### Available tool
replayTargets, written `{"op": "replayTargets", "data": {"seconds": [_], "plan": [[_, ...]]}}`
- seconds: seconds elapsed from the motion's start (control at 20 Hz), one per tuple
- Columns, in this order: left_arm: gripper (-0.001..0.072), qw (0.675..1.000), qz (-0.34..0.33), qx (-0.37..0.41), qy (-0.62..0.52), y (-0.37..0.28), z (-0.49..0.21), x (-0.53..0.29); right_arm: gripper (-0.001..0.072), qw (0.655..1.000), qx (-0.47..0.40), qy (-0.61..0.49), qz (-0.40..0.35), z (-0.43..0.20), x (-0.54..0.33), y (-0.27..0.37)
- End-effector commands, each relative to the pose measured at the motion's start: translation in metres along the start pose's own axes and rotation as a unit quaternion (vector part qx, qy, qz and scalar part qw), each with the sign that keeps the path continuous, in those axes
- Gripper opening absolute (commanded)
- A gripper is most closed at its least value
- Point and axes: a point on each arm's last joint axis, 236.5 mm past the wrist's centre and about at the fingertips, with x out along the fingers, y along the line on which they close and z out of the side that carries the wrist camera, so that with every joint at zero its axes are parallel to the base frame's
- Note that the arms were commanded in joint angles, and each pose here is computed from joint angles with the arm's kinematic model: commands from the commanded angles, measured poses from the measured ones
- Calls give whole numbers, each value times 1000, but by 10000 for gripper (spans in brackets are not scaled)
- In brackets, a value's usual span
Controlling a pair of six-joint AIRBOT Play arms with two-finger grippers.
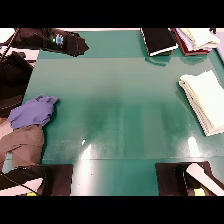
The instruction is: Fold the shirts.
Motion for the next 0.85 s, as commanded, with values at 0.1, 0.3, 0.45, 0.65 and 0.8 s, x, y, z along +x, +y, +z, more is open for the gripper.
{"op": "replayTargets", "data": {"seconds": [0.1,0.3,0.45,0.65,0.8], "plan": [[24,1000,-3,-6,-17,-2,8,-1,602,980,-123,-8,156,-21,-15,152],[24,999,-2,-6,-33,-1,16,-1,593,946,-225,40,231,-76,-11,237],[23,999,0,-6,-48,0,23,-2,174,921,-274,70,269,-112,-10,277],[24,998,2,-6,-67,1,32,-3,21,902,-303,94,291,-139,-8,301],[24,997,3,-7,-78,1,37,-3,21,900,-307,97,296,-143,-10,304]]}}
